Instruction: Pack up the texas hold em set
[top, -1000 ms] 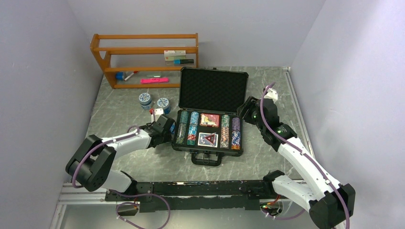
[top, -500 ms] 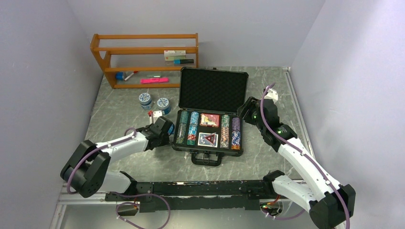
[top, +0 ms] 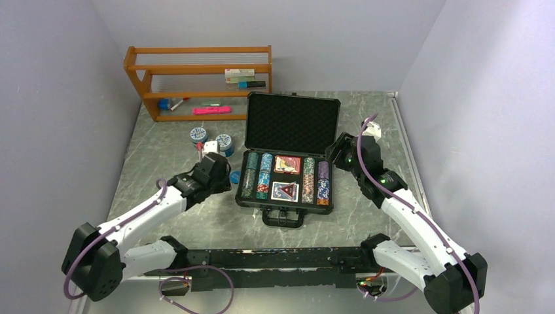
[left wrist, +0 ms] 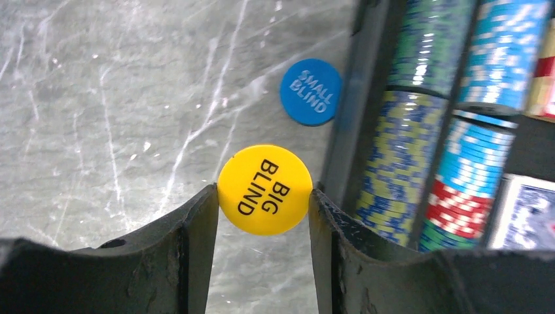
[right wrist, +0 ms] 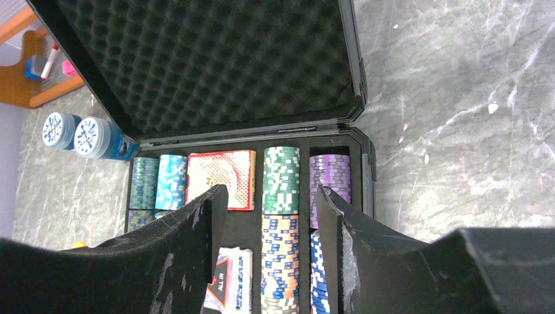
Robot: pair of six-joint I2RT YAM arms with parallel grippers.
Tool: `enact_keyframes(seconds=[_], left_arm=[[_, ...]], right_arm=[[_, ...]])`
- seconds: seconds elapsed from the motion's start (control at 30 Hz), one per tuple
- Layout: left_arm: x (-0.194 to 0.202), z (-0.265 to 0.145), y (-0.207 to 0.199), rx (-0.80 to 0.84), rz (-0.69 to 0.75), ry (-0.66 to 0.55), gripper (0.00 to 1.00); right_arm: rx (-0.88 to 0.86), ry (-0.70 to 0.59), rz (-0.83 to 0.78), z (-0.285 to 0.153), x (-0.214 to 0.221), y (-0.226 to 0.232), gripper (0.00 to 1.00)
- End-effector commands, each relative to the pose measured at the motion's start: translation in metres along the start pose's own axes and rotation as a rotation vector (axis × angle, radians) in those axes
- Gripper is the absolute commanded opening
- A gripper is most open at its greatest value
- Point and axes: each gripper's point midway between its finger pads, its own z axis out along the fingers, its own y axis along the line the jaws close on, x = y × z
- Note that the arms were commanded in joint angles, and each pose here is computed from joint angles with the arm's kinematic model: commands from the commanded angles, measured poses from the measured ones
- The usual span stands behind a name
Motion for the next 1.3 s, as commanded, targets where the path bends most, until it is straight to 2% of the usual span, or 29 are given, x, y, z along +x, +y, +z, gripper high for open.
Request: enact_keyframes(seconds=[0.0, 0.17, 0.4, 0.8, 1.07, 1.27], left_arm=[[-0.022, -0.023, -0.033, 0.174, 0.011, -0.032, 0.48], [-0.028, -0.039, -0.071, 0.342, 0.038, -0.032, 0.48], [-0.011, -0.053, -0.139, 0.461, 0.119, -0.034, 0.47], [0.021, -0.04, -0.208, 0.47, 0.216, 0.036, 0.47], [0.031, -0.035, -0.232, 0.457, 0.267, 0.043, 0.47], [0.038, -0.025, -0.228, 0.373, 0.291, 0.057, 0.49]], right_arm=[[-0.021, -0.047, 0.011, -0.001, -0.011, 0.004, 0.57], [-0.021, -0.044, 0.012, 0.0, -0.01, 0.004, 0.57], [-0.019, -0.041, 0.014, 0.001, -0.008, 0.004, 0.57], [-0.006, -0.043, 0.0, 0.002, -0.007, -0.001, 0.57], [0.001, -0.041, -0.004, 0.002, -0.003, -0.005, 0.58], [0.012, -0.047, -0.014, 0.002, -0.005, -0.007, 0.58]])
